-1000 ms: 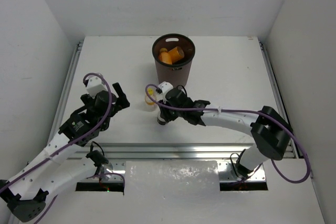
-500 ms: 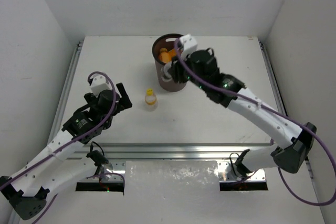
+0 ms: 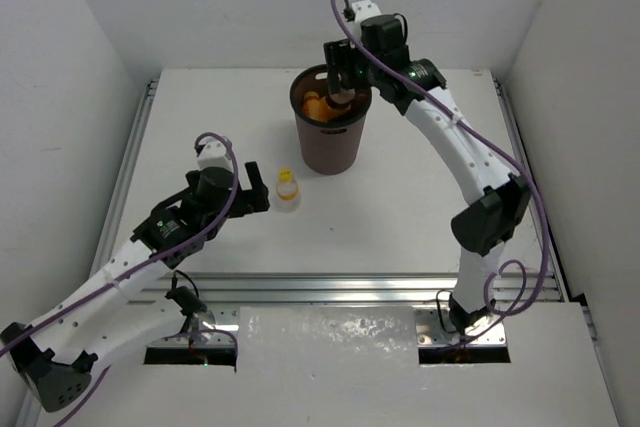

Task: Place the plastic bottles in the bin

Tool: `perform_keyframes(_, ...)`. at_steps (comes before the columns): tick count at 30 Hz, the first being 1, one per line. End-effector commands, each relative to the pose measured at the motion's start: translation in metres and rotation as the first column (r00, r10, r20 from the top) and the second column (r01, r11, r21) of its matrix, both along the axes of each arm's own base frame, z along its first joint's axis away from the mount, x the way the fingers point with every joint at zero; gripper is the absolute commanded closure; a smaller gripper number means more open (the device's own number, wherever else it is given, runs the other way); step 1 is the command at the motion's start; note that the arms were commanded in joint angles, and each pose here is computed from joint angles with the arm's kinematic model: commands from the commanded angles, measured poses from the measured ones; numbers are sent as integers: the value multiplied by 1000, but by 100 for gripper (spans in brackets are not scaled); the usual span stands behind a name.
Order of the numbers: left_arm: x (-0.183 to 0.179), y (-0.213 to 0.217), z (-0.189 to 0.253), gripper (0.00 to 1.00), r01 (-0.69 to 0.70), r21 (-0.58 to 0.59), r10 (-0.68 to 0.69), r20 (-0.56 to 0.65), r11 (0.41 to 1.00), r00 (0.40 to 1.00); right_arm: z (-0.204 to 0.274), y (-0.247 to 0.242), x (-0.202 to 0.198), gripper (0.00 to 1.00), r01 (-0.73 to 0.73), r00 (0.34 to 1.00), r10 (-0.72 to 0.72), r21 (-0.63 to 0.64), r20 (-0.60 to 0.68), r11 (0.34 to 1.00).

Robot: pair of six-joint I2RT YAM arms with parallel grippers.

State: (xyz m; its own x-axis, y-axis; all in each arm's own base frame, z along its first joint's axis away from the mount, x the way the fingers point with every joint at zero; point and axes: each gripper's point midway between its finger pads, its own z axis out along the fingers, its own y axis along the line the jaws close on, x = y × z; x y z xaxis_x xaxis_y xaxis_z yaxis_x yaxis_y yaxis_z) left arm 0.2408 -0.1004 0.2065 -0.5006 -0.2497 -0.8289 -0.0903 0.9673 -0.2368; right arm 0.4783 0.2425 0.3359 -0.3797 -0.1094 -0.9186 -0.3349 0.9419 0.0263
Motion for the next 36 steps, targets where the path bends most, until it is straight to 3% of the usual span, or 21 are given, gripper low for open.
perform_keyframes(1,7,-46,-1,0,197,-75,-198,-7,978,980,-6,-5,1,2,-29,998,28,-12,-50,1000)
perform_keyframes(8,15,-91,0,0,310,-163,-320,-42,937,946,27,-10,-21,1,-44,998,45,33,-51,999)
perform_keyframes(15,50,-106,-6,0,243,-100,-252,-89,965,964,61,-40,-83,1,-36,999,37,94,-10,995)
perform_keyframes(19,65,-105,-25,0,193,-29,-195,-150,981,969,33,-39,-114,1,-86,994,95,131,-62,988)
perform_keyframes(21,75,-102,-35,0,164,17,-159,-165,986,974,47,-40,-136,1,-144,989,147,180,-5,973)
perform_keyframes(30,103,-99,-65,1,96,125,-71,-193,987,979,9,-37,-205,1,-278,956,294,303,-6,911)
perform_keyframes(34,110,-93,-81,18,69,147,-37,-208,987,977,3,-37,-223,1,-316,944,331,330,12,890)
perform_keyframes(35,110,-91,-89,35,64,150,-29,-223,987,974,1,-38,-226,1,-322,942,337,330,12,887)
perform_keyframes(36,111,-90,-90,40,57,149,-22,-225,987,974,-3,-39,-231,1,-328,939,344,331,9,885)
